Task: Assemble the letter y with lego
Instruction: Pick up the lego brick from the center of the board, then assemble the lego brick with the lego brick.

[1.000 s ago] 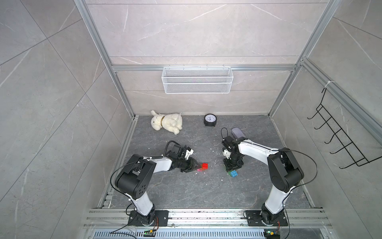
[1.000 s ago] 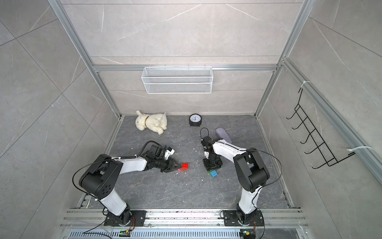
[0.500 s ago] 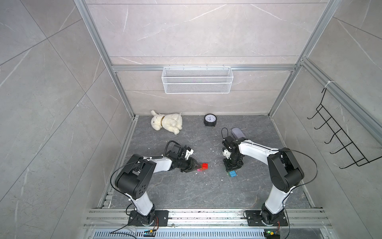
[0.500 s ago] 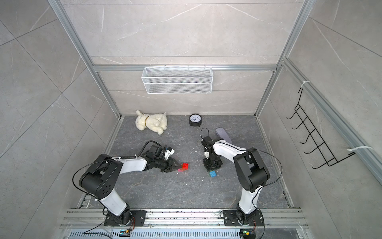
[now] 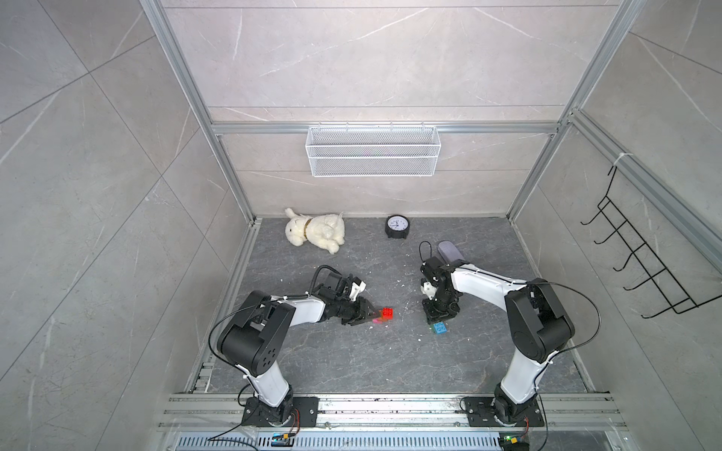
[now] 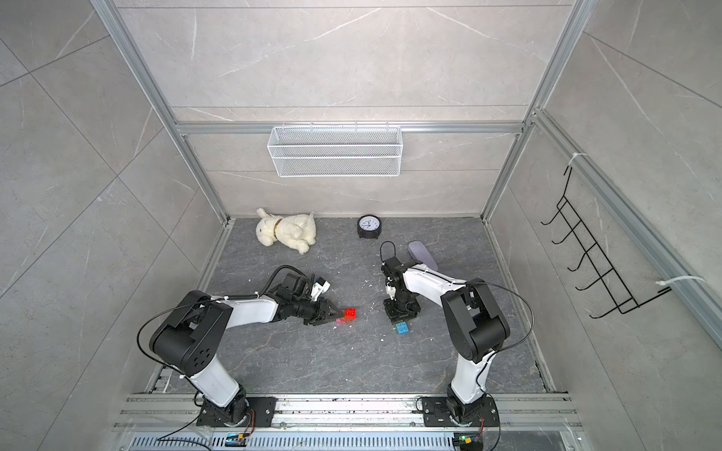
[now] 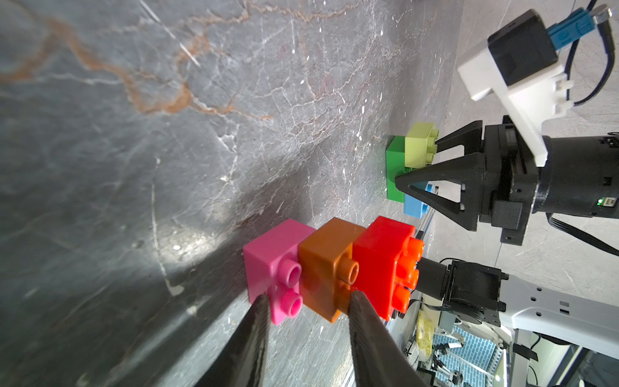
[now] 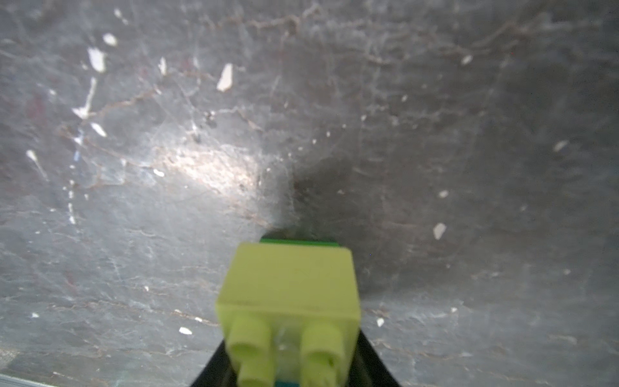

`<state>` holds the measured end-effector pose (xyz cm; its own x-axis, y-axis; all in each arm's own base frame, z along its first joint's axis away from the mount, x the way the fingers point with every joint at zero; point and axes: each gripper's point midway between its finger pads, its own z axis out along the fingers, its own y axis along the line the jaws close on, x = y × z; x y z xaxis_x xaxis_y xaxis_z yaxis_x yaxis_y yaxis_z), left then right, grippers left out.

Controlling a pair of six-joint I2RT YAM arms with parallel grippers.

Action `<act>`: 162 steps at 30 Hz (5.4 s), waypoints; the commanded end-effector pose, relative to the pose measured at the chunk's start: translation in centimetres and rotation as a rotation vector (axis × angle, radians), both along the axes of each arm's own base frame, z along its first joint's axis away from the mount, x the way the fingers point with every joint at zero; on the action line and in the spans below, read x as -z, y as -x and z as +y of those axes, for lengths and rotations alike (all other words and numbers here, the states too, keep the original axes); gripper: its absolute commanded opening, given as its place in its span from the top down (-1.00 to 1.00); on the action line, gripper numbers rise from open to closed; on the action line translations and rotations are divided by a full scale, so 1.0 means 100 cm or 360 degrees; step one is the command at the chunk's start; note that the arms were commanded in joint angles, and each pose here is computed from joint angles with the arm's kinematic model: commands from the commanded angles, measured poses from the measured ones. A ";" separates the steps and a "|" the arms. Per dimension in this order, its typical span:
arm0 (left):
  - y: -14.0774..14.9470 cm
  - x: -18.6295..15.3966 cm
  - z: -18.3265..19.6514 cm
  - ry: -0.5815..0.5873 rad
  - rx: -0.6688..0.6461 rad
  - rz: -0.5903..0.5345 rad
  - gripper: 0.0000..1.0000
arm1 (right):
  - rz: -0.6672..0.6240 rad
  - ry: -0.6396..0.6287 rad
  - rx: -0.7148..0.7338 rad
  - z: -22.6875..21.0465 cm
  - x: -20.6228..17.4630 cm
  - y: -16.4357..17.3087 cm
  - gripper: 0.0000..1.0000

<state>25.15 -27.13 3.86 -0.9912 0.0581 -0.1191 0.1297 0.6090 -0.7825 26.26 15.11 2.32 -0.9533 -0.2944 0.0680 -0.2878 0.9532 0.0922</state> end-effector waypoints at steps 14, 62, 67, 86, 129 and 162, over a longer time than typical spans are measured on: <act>0.032 0.064 0.031 -0.0388 -0.0030 0.0216 0.18 | -0.0079 -0.0075 -0.0093 0.002 -0.023 -0.001 0.30; 0.035 0.078 0.016 -0.0267 0.0044 0.0155 0.18 | -0.0349 -0.0157 -0.1569 0.119 -0.082 0.002 0.36; 0.035 0.079 0.016 -0.0259 0.0044 0.0158 0.18 | -0.0317 -0.0108 -0.1570 0.118 -0.075 -0.001 0.36; 0.035 0.080 0.017 -0.0264 0.0041 0.0157 0.18 | -0.0217 -0.0047 -0.1608 0.122 -0.059 0.001 0.36; 0.035 0.080 0.016 -0.0271 0.0043 0.0162 0.18 | -0.0042 0.0120 -0.1509 0.128 -0.015 0.012 0.38; 0.035 0.080 0.017 -0.0276 0.0043 0.0162 0.17 | -0.0021 0.0252 -0.1595 0.122 -0.003 0.011 0.38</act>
